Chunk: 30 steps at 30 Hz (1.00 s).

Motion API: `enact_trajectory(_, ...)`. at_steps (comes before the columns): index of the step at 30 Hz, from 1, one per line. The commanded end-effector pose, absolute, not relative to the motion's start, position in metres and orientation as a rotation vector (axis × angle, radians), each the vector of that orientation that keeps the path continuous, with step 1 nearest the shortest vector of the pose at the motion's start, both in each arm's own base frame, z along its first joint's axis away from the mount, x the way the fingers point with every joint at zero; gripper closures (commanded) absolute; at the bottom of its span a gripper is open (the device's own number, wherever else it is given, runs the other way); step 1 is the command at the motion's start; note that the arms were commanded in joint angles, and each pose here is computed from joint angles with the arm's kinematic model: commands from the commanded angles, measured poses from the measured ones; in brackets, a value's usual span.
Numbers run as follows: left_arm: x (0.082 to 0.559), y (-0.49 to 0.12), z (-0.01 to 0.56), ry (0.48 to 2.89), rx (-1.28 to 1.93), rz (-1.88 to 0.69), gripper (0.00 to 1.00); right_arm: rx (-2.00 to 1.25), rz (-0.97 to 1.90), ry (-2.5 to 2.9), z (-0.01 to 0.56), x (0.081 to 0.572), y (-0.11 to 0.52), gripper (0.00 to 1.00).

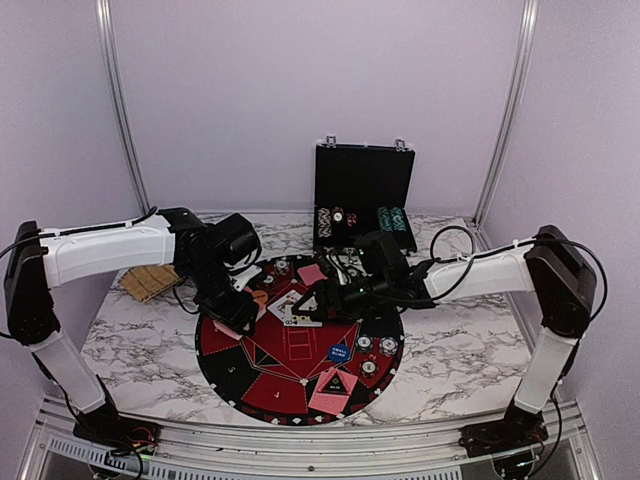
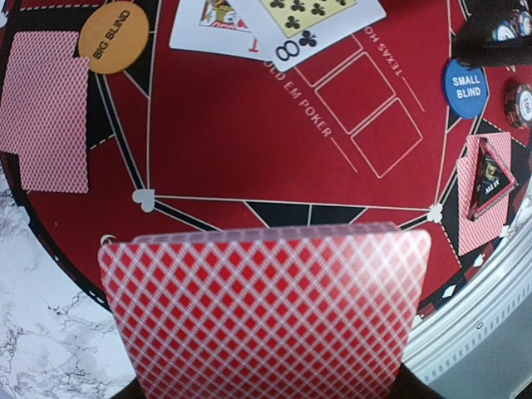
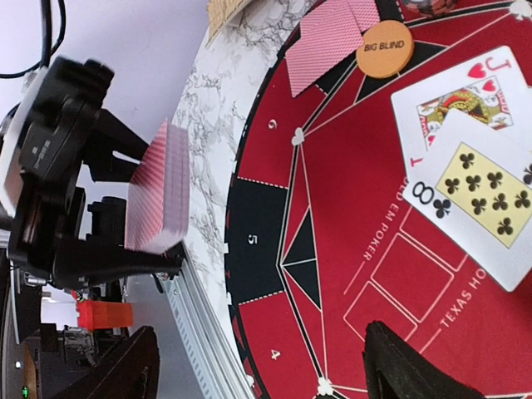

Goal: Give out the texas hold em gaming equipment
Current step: Pick up the poker card from the face-down deck piles.

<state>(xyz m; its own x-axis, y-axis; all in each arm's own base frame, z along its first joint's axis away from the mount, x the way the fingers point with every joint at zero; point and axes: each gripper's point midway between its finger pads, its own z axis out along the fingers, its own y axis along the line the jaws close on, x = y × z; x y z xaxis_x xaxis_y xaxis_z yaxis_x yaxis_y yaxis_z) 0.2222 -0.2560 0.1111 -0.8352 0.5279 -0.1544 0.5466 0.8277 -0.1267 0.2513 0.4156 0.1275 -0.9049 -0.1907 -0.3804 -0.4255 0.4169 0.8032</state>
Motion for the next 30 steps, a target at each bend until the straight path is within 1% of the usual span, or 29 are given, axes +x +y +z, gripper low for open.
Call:
enact_trajectory(1, 0.212, -0.268, 0.12, 2.857, 0.995, -0.24, 0.59, -0.595, 1.736, 2.294, 0.171, 0.255, 0.44, 0.17)
enact_trajectory(9, 0.203, -0.281, 0.126, 2.815, 1.078, -0.237, 0.59, -0.557, 1.911, 2.261, 0.173, 0.252, 0.452, 0.17)
enact_trajectory(22, 0.2, -0.287, 0.129, 2.797, 1.108, -0.253, 0.59, -0.573, 2.015, 2.261, 0.17, 0.242, 0.475, 0.2)
enact_trajectory(28, 0.199, -0.288, 0.132, 2.79, 1.108, -0.255, 0.59, -0.578, 2.033, 2.273, 0.165, 0.24, 0.488, 0.24)
enact_trajectory(30, 0.199, -0.288, 0.132, 2.789, 1.108, -0.26, 0.59, -0.576, 2.028, 2.282, 0.162, 0.24, 0.49, 0.26)
